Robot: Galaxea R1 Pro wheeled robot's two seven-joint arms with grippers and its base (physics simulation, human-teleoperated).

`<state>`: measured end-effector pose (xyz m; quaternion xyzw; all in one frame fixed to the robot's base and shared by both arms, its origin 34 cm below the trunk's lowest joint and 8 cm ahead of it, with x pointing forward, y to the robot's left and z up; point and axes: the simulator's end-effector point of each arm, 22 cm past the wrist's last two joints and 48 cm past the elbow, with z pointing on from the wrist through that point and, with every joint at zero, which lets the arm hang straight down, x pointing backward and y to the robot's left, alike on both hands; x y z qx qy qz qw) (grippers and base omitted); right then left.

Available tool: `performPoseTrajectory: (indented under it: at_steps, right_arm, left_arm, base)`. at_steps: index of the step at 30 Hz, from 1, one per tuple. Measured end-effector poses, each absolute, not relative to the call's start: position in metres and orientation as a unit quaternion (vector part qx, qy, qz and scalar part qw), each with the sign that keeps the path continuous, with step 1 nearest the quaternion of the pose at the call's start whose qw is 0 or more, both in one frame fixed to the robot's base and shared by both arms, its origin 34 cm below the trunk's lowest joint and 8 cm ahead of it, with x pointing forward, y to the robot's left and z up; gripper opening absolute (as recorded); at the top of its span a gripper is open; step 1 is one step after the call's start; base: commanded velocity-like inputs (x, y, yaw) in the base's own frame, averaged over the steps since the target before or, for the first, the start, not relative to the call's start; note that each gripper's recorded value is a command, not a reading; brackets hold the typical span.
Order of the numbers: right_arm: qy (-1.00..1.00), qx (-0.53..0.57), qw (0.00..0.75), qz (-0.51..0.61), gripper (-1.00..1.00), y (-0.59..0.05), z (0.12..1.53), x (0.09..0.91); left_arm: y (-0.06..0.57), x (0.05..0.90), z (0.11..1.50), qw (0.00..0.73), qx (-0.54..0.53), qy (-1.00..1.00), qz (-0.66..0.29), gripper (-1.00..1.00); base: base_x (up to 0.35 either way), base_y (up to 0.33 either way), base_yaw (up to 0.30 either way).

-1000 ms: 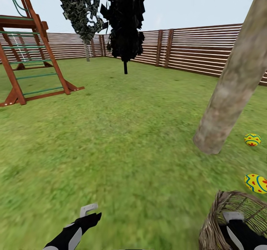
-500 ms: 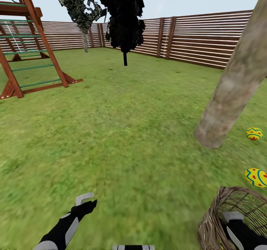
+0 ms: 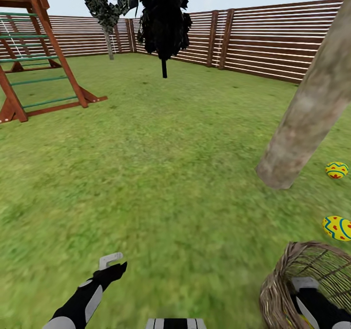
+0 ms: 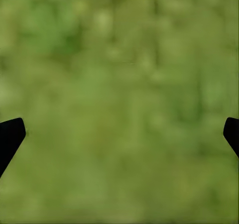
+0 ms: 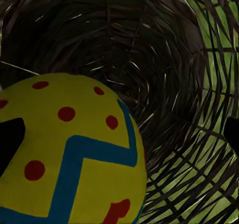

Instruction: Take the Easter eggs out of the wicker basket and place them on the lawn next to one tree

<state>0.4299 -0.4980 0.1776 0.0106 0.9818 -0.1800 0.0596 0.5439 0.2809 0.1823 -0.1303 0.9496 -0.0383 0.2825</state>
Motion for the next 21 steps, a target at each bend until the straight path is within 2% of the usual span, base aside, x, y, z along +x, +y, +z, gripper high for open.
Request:
performPoseTrajectory:
  at_steps: [5,21]
  right_arm:
    - [0.986,0.01,0.056,-0.159,1.0,-0.468,0.166,0.427]
    - [0.985,0.018,0.057,-0.164,1.0,-0.479,0.17,0.427]
  left_arm:
    - [0.285,0.543,0.182,0.282,-0.138,0.949,-0.036,1.0]
    - [0.279,0.54,0.179,0.277,-0.14,0.95,-0.041,1.0]
  base:
    - [0.0,0.0,0.0]
    - [0.0,0.0,0.0]
